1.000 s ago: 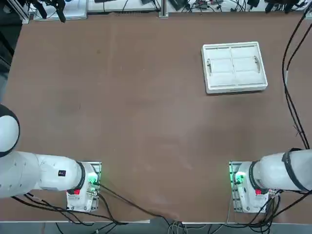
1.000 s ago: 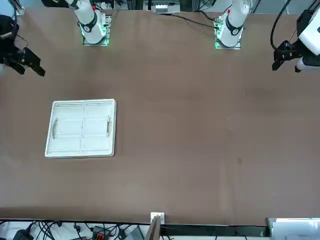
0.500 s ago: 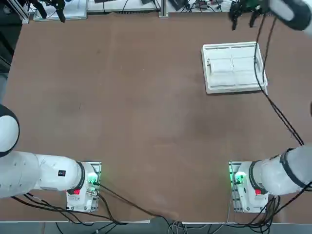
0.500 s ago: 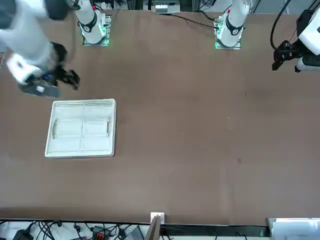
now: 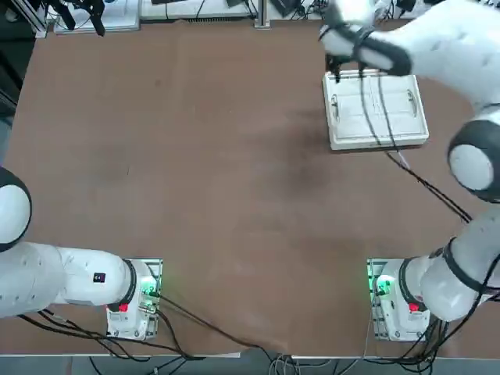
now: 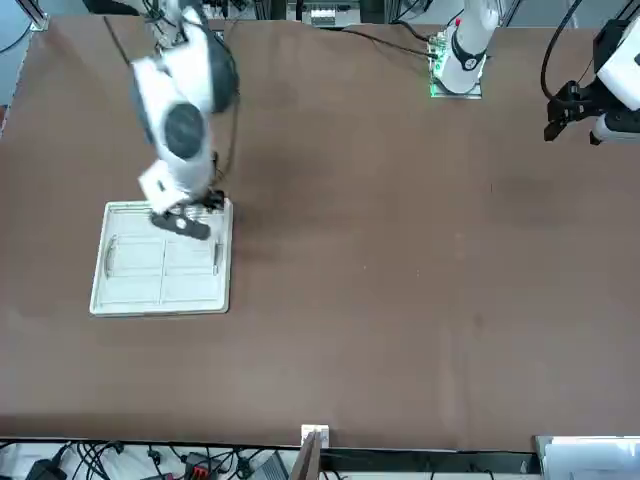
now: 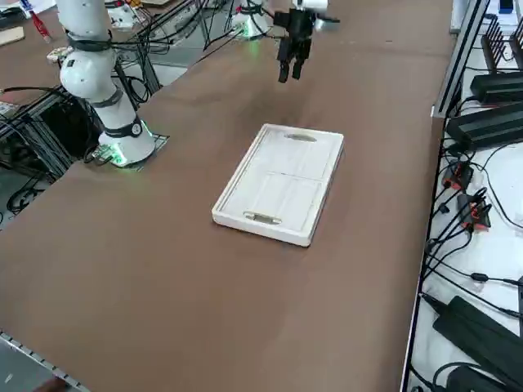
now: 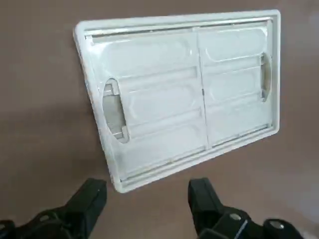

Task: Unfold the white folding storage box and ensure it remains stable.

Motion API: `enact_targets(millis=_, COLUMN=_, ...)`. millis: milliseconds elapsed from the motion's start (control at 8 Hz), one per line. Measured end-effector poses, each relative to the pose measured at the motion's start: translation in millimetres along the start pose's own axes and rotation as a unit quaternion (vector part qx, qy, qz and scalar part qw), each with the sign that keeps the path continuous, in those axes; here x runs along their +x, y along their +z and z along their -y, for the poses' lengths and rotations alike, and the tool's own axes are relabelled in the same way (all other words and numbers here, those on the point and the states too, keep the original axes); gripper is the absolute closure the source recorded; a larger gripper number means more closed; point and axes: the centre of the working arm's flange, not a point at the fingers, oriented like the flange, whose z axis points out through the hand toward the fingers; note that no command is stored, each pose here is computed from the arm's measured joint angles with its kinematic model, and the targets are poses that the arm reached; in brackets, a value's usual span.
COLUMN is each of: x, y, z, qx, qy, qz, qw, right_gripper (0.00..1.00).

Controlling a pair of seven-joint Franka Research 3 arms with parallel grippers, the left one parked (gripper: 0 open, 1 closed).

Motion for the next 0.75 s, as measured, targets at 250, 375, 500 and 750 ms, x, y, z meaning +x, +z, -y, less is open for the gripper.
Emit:
enact_targets(millis=250, x=2.1, y=47.6, z=62.2, qx=-0.044, qy=-0.016, qz=-0.005, qw=0.999, right_gripper=0.00)
enact_targets(millis=375, x=9.8, y=67.7, z=80.0, qx=-0.059, qy=-0.022, qz=-0.008, qw=0.998, right_gripper=0.00)
enact_targets(millis=500, x=19.5, y=84.6, z=94.4, qx=-0.072, qy=-0.026, qz=-0.014, qw=0.997, right_gripper=0.00)
enact_targets(millis=750, x=32.7, y=119.5, z=118.0, qx=-0.107, qy=-0.034, qz=-0.032, qw=0.993, right_gripper=0.00)
